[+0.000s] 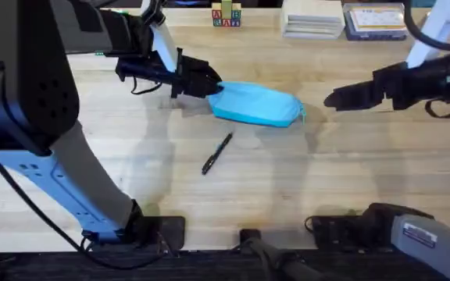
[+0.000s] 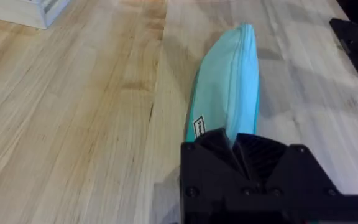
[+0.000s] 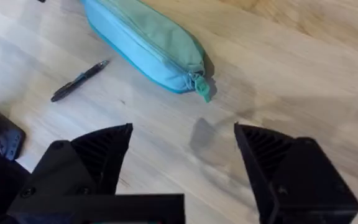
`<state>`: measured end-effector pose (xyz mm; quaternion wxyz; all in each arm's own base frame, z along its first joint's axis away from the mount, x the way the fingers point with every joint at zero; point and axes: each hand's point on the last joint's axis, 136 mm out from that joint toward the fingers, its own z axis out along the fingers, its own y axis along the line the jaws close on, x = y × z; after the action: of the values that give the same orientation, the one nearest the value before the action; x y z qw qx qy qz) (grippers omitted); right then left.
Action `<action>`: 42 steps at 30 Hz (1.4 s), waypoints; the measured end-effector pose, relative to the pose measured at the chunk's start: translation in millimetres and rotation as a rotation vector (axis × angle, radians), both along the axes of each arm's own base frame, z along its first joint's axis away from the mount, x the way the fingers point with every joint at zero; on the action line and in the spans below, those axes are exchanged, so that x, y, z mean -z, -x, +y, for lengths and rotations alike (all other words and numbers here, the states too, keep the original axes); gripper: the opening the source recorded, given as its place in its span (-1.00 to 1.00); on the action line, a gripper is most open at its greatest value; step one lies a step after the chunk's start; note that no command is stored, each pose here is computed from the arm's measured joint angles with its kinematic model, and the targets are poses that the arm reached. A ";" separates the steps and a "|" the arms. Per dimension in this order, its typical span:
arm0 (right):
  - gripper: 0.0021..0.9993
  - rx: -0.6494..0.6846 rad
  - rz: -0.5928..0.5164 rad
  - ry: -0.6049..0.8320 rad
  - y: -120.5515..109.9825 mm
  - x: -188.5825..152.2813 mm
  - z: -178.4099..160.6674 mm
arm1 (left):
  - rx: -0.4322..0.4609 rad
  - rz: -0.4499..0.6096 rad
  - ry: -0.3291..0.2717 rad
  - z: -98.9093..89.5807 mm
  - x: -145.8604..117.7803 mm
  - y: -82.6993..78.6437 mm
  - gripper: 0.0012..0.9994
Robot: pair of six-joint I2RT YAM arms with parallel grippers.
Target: Unzip the bag, pick up the pens from the table one at a time and place them inside, then zip the bag closed.
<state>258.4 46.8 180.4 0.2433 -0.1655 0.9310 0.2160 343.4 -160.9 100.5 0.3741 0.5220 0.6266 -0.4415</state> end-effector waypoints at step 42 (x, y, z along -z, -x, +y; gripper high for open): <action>1.00 -0.319 0.004 -0.088 -45.3 84.9 -0.6 | 0.000 0.000 0.000 0.0 0.0 0.0 -0.92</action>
<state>303.8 46.2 95.5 0.2112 -0.2998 0.8830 0.2928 343.4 -160.9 100.5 0.3742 0.5221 0.6265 -0.4414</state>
